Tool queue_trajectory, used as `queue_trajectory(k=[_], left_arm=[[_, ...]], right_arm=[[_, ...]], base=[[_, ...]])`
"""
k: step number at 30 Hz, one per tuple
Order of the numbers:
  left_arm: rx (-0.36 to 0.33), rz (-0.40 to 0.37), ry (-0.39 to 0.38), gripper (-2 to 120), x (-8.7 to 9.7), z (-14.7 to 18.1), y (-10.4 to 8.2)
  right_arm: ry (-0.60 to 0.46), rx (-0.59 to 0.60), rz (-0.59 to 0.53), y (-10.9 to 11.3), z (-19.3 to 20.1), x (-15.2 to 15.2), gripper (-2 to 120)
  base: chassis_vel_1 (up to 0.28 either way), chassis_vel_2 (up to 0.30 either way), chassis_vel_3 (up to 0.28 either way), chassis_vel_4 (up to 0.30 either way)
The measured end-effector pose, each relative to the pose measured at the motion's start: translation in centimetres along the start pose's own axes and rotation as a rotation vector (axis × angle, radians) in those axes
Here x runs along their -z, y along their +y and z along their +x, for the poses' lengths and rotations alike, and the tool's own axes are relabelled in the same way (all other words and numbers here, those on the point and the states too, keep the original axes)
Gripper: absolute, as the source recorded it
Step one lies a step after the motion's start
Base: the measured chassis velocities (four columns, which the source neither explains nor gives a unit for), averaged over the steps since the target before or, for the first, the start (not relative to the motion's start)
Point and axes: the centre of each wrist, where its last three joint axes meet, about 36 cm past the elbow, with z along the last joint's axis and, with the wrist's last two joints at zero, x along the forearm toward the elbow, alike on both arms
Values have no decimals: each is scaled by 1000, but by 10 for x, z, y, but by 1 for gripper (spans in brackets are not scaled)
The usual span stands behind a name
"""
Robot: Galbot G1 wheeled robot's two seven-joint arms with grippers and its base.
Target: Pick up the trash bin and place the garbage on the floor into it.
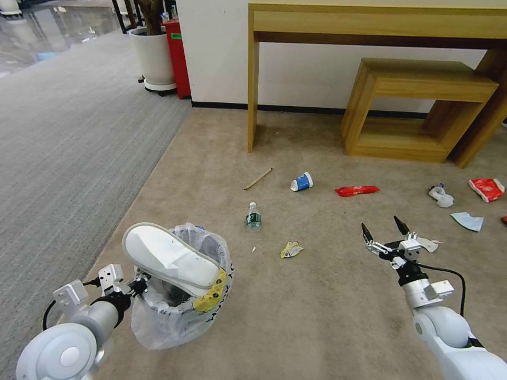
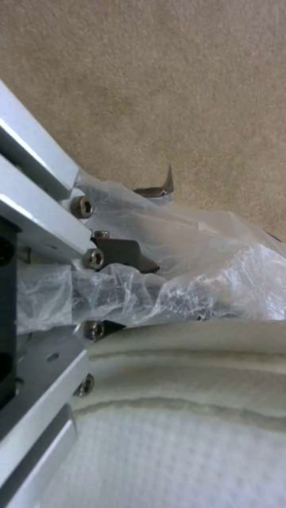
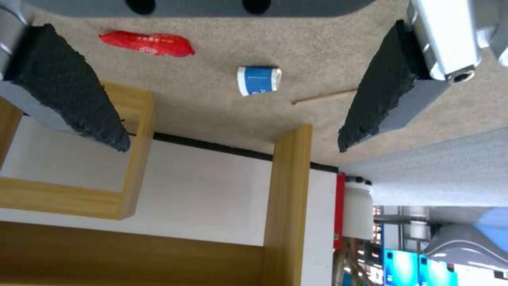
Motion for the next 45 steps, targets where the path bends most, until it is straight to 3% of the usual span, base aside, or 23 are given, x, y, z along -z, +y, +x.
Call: queue_trajectory(k=[27,45], left_arm=[[2,-8,-1,1,1,0,2],[13,-3,10,1,-2,-6,5]], right_arm=[[-19,35,-22,10,-6,0,100],[-19,46,-51,20,-15,-9,100]], base=[[-100,96,103,-102],[-3,1,3,-2]])
